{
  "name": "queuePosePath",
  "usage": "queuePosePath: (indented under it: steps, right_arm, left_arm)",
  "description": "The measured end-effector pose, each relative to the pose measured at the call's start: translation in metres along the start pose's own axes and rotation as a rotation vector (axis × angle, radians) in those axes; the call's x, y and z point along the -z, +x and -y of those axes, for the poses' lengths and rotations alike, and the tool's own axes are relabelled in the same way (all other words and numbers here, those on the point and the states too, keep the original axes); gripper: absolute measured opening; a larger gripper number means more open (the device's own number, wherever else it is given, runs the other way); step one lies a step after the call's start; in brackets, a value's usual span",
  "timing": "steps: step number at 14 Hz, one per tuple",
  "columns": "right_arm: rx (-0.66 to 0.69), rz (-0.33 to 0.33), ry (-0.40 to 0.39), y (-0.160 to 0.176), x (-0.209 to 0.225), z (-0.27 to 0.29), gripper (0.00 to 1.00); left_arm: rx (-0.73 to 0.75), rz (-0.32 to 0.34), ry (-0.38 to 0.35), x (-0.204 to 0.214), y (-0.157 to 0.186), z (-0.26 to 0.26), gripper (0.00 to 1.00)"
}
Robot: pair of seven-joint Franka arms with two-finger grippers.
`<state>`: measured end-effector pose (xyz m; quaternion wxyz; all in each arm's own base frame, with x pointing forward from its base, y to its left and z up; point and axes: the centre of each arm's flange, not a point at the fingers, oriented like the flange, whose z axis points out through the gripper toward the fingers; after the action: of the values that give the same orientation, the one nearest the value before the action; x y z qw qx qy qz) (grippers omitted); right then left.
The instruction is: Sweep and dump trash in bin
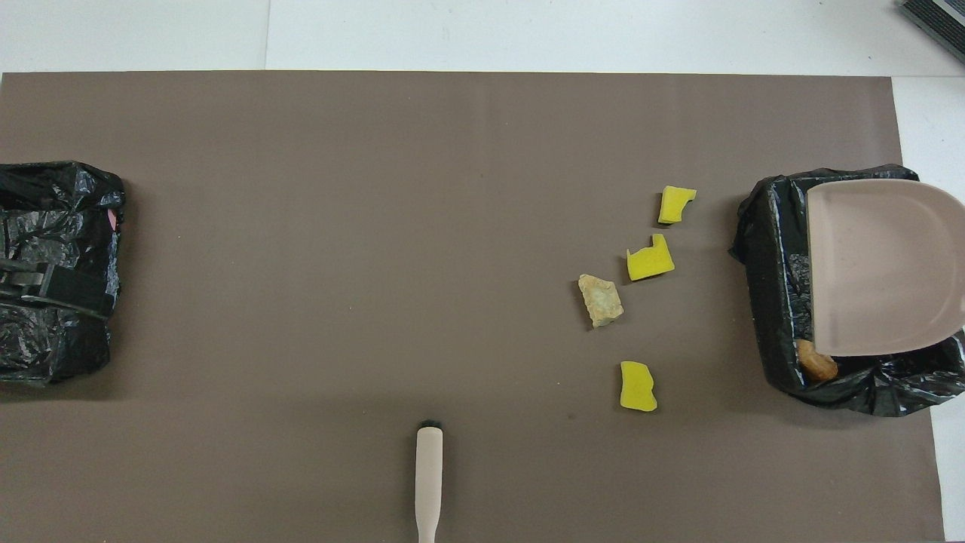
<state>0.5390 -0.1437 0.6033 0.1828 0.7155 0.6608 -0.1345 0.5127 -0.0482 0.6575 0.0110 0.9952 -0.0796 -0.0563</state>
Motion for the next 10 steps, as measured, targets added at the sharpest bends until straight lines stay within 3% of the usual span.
queuePosePath:
  steps: [3, 6, 10]
  right_arm:
    - [-0.054, -0.110, -0.006, 0.022, 0.004, -0.002, 0.31]
    - [-0.166, -0.167, 0.004, 0.079, 0.017, -0.004, 0.31]
    - [-0.390, -0.271, 0.097, 0.141, 0.011, 0.000, 0.31]
  left_arm:
    - [-0.010, -0.034, 0.003, 0.014, 0.004, 0.005, 1.00]
    - [-0.015, -0.047, 0.004, 0.019, 0.007, 0.009, 1.00]
    - [-0.013, -0.058, 0.005, 0.024, 0.006, 0.010, 1.00]
